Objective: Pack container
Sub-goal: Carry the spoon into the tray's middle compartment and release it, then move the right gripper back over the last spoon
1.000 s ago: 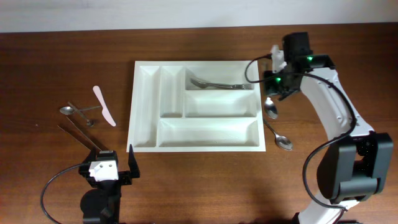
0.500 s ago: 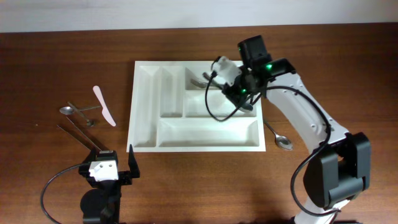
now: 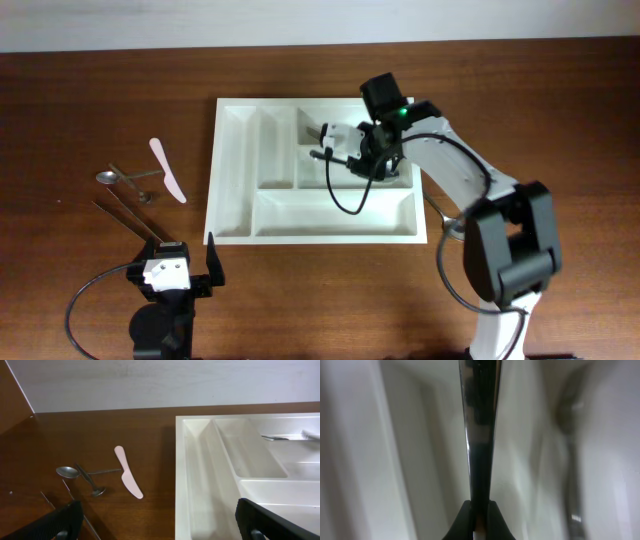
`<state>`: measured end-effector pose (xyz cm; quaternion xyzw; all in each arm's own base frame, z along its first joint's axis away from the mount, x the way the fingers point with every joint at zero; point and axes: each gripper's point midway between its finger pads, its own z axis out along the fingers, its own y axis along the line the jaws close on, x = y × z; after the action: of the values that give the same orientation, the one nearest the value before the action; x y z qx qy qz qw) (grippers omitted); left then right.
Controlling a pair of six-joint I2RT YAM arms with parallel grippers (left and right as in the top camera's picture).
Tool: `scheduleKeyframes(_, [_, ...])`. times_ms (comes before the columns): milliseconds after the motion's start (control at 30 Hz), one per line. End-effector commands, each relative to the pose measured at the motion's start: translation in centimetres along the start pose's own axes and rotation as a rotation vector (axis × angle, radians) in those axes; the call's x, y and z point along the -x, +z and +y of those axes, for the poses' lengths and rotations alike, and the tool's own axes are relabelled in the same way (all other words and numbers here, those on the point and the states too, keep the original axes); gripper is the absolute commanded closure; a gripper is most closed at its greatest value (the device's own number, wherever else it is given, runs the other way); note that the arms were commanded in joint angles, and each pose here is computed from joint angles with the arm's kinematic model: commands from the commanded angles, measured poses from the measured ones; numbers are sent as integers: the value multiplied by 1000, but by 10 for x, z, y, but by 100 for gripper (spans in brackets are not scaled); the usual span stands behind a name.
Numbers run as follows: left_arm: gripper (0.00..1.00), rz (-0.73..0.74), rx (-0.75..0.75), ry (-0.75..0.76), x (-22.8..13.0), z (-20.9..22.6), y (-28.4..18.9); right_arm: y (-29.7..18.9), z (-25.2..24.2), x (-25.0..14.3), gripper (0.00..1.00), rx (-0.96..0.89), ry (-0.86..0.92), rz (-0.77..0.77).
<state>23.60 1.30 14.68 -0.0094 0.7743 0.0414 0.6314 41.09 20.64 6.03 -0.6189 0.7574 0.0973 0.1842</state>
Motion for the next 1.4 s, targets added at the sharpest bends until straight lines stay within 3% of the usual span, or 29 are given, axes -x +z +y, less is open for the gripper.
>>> scheduleKeyframes(0, [1,-5,-9,15,0,-1,0,11,2,1,96,25,-18,-5])
scheduleKeyframes(33, [1,-5,-9,15,0,-1,0,11,1,1,96,24,-19,-6])
scheduleKeyframes(133, [1,-5,-9,15,0,-1,0,9,-5,5,68,-2,-20,-19])
scheduleKeyframes(200, [1,-5,-9,15,0,-1,0,6,-10,7,64,-22,2,-18])
scheduleKeyframes(400, [1,-5,-9,15,0,-1,0,-19,-40,26,35,-126,155,-38])
scheduleKeyframes(467, [1,-5,-9,15,0,-1,0,-38,-56,30,12,-190,238,-28])
scheduleKeyframes(500, [1,-5,-9,15,0,-1,0,-47,-61,32,9,-212,270,-27])
scheduleKeyframes(700, [1,-5,-9,14,0,-1,0,-114,-85,21,21,-325,563,23])
scheduleKeyframes(767, [1,-5,-9,15,0,-1,0,-131,-82,8,1,-318,681,50])
scheduleKeyframes(900, [1,-5,-9,15,0,-1,0,-150,-61,-53,1,-249,998,187])
scheduleKeyframes(1167, [1,-4,-9,15,0,-1,0,-154,-56,-127,3,-185,1261,252])
scheduleKeyframes(1367, [1,-5,-9,15,0,-1,0,-112,-22,-170,3,-85,1332,374])
